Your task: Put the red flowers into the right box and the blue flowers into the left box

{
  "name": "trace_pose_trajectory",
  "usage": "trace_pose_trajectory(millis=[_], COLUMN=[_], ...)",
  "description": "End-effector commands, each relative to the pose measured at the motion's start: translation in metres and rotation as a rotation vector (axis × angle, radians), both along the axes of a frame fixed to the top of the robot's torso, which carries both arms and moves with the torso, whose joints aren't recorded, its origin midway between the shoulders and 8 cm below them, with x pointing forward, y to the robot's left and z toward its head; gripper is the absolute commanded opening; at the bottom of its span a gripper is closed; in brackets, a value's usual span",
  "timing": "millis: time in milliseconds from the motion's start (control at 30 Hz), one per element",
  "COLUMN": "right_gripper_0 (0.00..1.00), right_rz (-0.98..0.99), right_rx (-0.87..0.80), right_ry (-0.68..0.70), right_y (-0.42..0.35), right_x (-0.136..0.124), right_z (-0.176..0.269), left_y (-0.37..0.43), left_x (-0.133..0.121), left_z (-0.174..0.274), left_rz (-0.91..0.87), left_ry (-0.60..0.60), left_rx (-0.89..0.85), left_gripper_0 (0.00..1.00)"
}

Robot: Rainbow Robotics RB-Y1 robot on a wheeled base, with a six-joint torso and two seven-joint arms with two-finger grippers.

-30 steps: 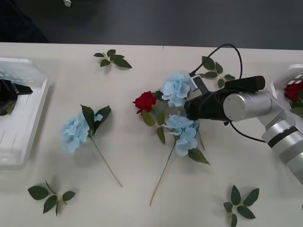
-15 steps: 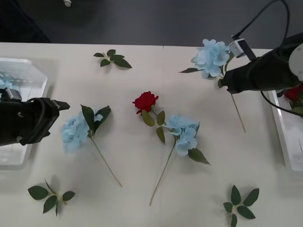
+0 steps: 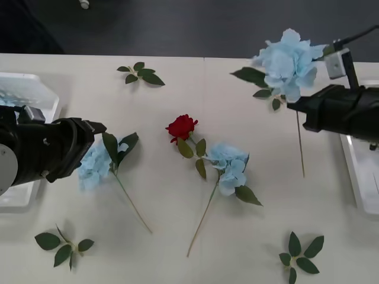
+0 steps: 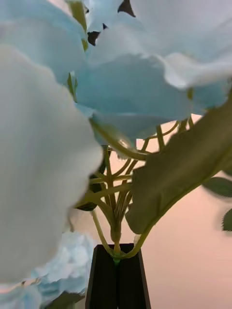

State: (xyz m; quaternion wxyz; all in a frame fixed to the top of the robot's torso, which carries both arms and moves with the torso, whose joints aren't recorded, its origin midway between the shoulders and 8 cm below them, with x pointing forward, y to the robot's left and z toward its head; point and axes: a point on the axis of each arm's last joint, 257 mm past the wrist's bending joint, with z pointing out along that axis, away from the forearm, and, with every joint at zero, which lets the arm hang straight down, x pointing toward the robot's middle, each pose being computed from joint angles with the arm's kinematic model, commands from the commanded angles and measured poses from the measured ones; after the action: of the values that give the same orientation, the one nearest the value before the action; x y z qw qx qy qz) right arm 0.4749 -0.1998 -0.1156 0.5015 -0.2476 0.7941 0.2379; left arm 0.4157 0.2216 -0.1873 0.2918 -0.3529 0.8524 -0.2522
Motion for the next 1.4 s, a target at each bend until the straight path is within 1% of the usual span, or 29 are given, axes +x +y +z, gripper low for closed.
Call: trace_pose_trajectory(millis=[33, 100, 133, 333, 467, 633, 800, 967, 1133, 1233, 1367, 1400], right_gripper_0=[0.0, 0.0, 0.0, 0.0, 0.0, 0.0, 0.0, 0.0, 0.0, 0.0, 0.0, 0.0], right_rz=[0.109, 0.159, 0.168, 0.222, 0.245, 0.268, 0.274, 0.261, 0.287, 0.299, 0.319, 0.319], right_rx=[-0.004, 0.037, 0.043, 0.105, 0.148, 0.142, 0.135, 0.162, 0.222, 0.265, 0.287, 0.293], right_ry=[-0.143, -0.209, -0.224, -0.37, -0.444, -0.542, -0.644, -0.74, -0.739, -0.734, -0.718, -0.716], right_y=[0.041, 0.073, 0.078, 0.119, 0.139, 0.156, 0.17, 0.177, 0.185, 0.186, 0.189, 0.19], right_x=[-0.032, -0.054, -0.057, -0.083, -0.101, -0.112, -0.118, -0.125, -0.143, -0.152, -0.155, -0.155], right_z=[0.016, 0.022, 0.024, 0.049, 0.064, 0.073, 0.08, 0.093, 0.09, 0.088, 0.083, 0.083], left_y=[0.003, 0.004, 0.006, 0.002, -0.004, -0.018, -0.033, -0.049, -0.061, -0.069, -0.079, -0.081], left_x=[0.003, 0.005, 0.005, 0.003, 0.004, 0.002, -0.003, -0.007, -0.014, -0.022, -0.035, -0.037], left_z=[0.031, 0.045, 0.048, 0.074, 0.08, 0.08, 0.071, 0.069, 0.07, 0.077, 0.083, 0.083], left_rz=[-0.122, -0.209, -0.224, -0.482, -0.638, -0.804, -0.995, -1.123, -1.2, -1.234, -1.295, -1.302], left_ry=[-0.116, -0.169, -0.18, -0.326, -0.423, -0.54, -0.681, -0.812, -0.935, -1.035, -1.141, -1.149], left_rx=[0.112, 0.148, 0.152, 0.164, 0.163, 0.182, 0.254, 0.281, 0.259, 0.219, 0.206, 0.204], left_gripper_0=[1.0, 1.0, 1.0, 1.0, 1.0, 1.0, 1.0, 1.0, 1.0, 1.0, 1.0, 1.0])
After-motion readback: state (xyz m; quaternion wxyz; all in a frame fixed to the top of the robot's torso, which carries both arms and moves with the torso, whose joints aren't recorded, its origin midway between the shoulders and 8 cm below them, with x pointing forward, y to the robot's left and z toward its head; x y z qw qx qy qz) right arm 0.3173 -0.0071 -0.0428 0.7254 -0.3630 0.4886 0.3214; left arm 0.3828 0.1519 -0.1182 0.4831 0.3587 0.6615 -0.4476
